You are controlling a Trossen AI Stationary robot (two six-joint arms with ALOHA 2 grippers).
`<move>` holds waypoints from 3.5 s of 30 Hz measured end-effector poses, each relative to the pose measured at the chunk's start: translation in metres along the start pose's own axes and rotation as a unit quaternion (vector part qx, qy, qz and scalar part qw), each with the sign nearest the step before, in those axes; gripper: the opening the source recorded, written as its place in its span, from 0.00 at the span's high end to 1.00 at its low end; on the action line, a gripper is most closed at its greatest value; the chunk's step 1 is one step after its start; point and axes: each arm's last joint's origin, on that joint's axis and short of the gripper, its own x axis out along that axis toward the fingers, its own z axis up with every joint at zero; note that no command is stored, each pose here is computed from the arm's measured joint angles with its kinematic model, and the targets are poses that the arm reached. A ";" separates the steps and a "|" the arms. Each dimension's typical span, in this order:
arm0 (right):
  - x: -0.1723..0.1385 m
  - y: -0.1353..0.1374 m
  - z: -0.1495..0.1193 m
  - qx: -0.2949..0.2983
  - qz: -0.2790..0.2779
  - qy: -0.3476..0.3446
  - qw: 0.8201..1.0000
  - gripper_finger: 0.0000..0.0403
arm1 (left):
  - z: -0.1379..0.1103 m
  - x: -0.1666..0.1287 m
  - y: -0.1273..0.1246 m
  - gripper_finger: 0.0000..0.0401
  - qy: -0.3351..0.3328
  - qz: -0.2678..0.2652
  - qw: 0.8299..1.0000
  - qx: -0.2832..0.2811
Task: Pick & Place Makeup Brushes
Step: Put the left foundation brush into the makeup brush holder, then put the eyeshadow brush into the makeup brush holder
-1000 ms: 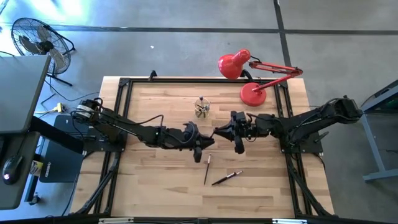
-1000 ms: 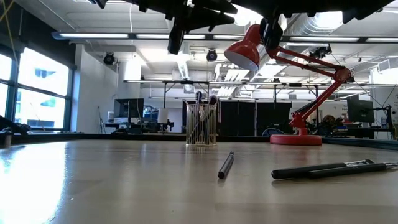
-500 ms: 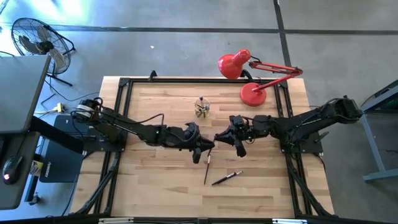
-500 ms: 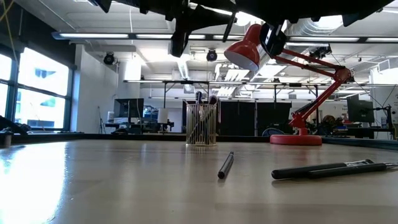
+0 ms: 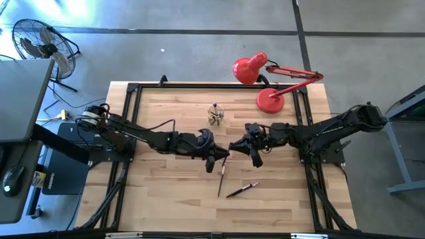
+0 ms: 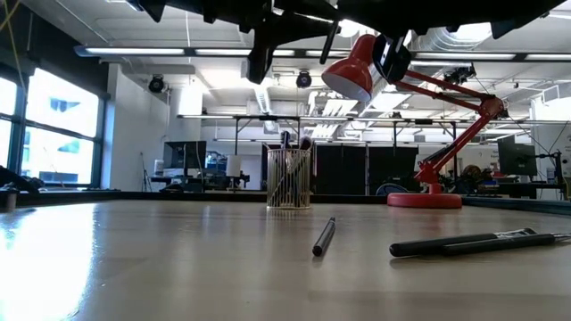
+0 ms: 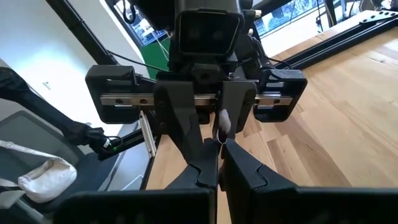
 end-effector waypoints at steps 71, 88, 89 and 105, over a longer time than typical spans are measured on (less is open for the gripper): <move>-0.013 -0.064 0.012 0.055 -0.334 -0.086 0.937 0.53 | 0.108 -0.022 0.225 0.97 -0.015 -0.099 0.952 0.289; -0.014 -0.064 0.014 0.063 -0.348 -0.111 0.929 0.53 | 0.085 -0.013 0.254 0.92 0.035 -0.075 0.958 0.274; -0.014 -0.064 0.014 0.062 -0.348 -0.111 0.929 0.53 | 0.085 -0.013 0.255 0.90 0.036 -0.071 0.959 0.272; -0.014 -0.064 0.015 0.059 -0.357 -0.117 0.925 0.53 | 0.085 -0.013 0.256 0.79 0.032 -0.043 0.962 0.269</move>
